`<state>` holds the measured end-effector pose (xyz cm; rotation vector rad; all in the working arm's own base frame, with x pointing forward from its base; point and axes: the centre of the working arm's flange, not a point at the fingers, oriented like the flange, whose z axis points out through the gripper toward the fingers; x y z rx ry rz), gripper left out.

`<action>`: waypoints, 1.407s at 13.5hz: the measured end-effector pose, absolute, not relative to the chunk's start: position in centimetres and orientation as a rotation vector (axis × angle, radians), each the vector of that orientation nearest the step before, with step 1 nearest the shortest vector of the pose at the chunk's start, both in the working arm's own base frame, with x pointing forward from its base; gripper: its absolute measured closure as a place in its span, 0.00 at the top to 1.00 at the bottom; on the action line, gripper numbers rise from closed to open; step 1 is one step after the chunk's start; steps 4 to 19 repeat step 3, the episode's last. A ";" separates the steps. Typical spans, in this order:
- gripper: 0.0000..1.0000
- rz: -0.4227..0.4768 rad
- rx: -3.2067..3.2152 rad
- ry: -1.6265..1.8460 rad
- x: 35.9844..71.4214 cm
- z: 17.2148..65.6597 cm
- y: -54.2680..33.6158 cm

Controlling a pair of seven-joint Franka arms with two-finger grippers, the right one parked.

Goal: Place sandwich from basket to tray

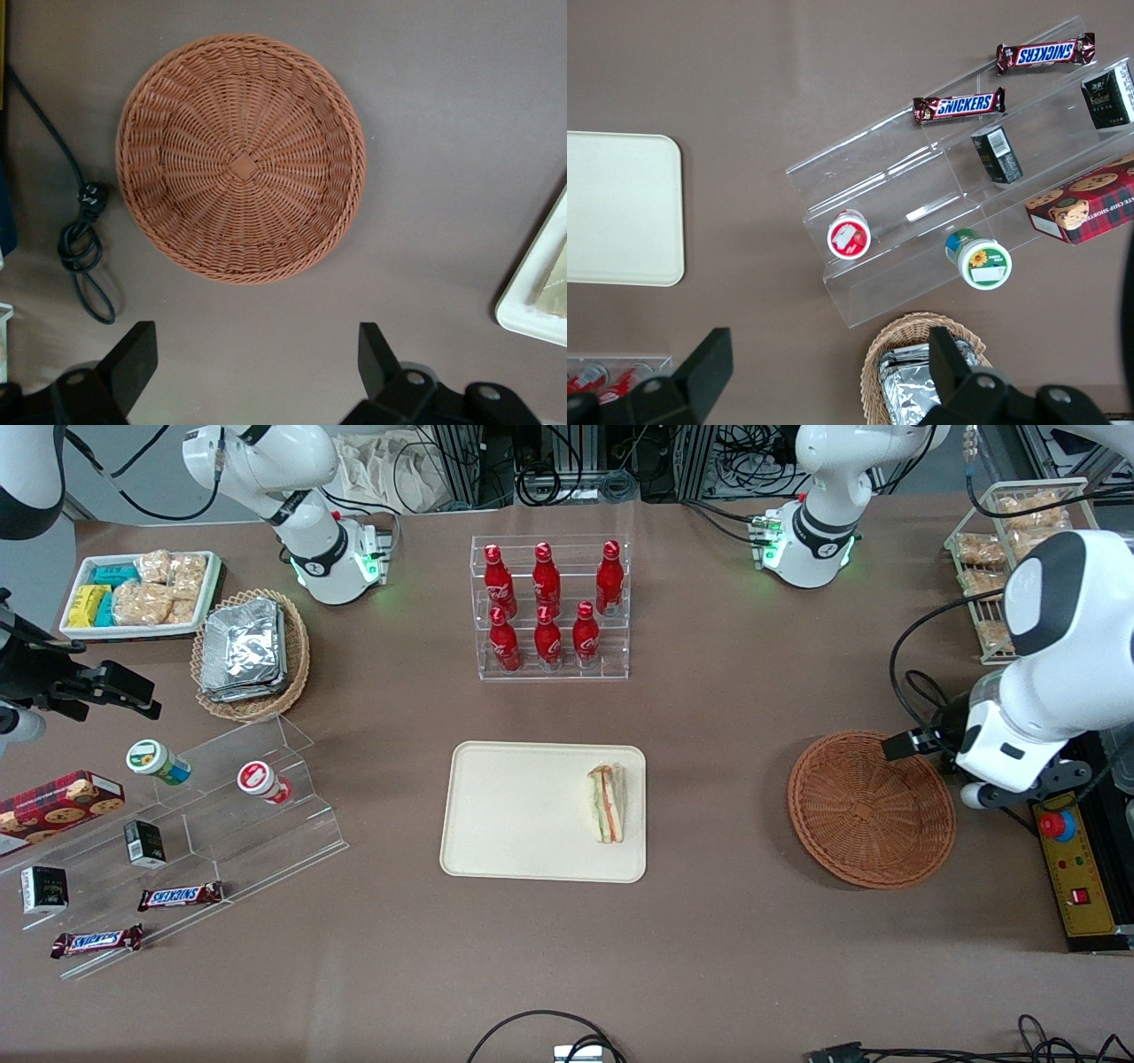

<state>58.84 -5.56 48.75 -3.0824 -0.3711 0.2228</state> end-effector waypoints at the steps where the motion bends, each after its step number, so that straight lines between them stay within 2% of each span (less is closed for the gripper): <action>1: 1.00 0.206 -3.083 -0.360 58.5 49.0 -5.8; 3: 1.00 0.204 -3.082 -0.359 58.4 50.2 -5.7; 19: 1.00 0.204 -3.082 -0.359 58.4 50.2 -5.7</action>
